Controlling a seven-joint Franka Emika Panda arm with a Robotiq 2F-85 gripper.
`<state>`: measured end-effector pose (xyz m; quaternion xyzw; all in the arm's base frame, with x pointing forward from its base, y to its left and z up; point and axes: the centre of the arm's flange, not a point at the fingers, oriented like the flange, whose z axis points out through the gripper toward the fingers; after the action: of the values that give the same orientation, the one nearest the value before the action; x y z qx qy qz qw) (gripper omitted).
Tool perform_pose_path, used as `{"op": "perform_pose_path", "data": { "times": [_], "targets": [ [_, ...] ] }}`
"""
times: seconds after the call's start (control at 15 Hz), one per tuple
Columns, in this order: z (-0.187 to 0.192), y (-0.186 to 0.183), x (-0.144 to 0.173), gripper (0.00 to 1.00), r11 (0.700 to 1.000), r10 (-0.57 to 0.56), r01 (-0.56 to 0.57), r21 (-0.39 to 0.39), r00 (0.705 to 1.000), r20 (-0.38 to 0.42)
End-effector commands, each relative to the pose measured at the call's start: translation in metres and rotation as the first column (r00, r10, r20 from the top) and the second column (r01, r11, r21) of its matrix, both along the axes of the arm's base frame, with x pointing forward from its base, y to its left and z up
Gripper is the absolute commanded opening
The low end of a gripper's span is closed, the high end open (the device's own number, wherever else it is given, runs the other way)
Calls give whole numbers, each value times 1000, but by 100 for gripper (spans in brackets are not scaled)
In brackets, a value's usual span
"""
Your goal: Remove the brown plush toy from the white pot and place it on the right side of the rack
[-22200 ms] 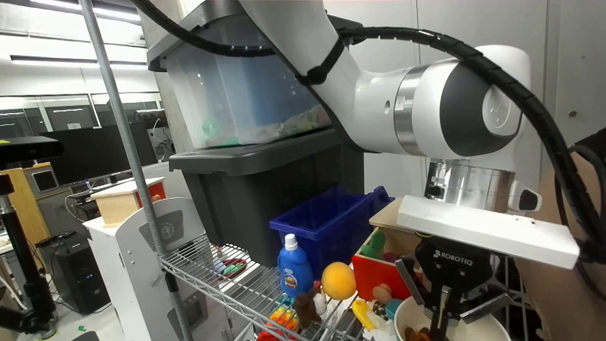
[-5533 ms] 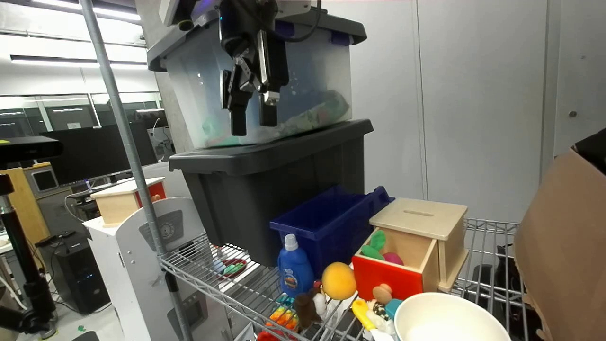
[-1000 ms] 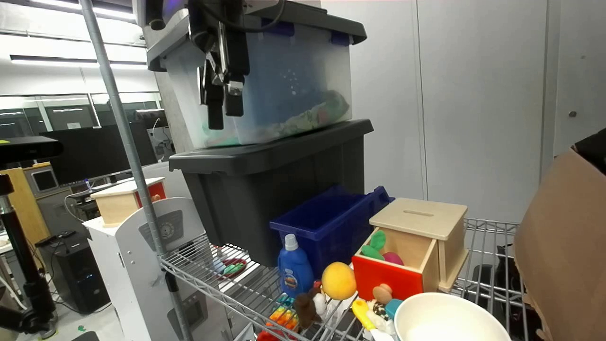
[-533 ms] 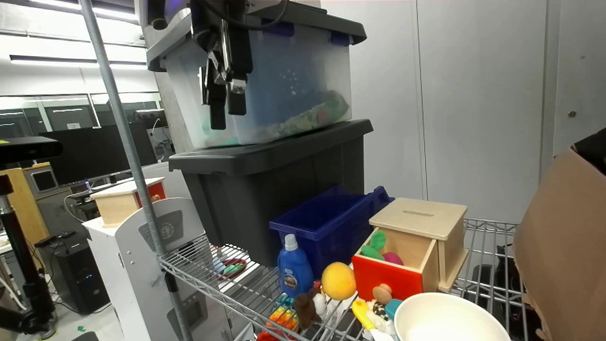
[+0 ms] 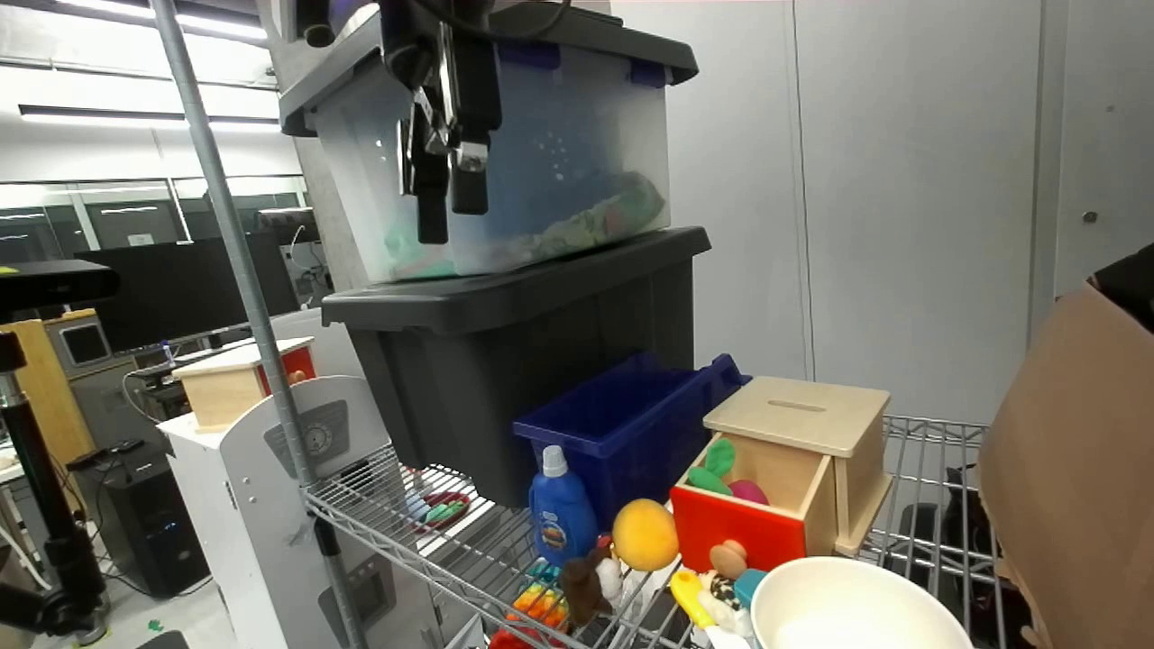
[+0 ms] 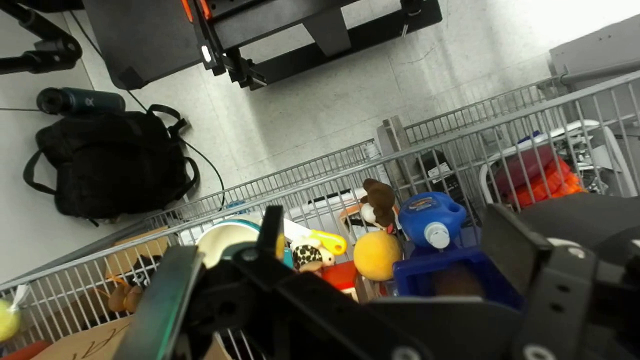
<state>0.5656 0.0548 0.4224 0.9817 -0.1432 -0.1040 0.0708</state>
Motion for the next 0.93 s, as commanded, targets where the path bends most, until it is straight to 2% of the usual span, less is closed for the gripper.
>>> {"op": "perform_pose_path", "data": {
  "times": [0.0, 0.87],
  "targets": [
    [7, -14, -19, 100, 1000, -17, 17, 2, 1000, 6],
    [8, -47, -62, 100, 996, -86, 86, 1, 996, -4]
  ]
}}
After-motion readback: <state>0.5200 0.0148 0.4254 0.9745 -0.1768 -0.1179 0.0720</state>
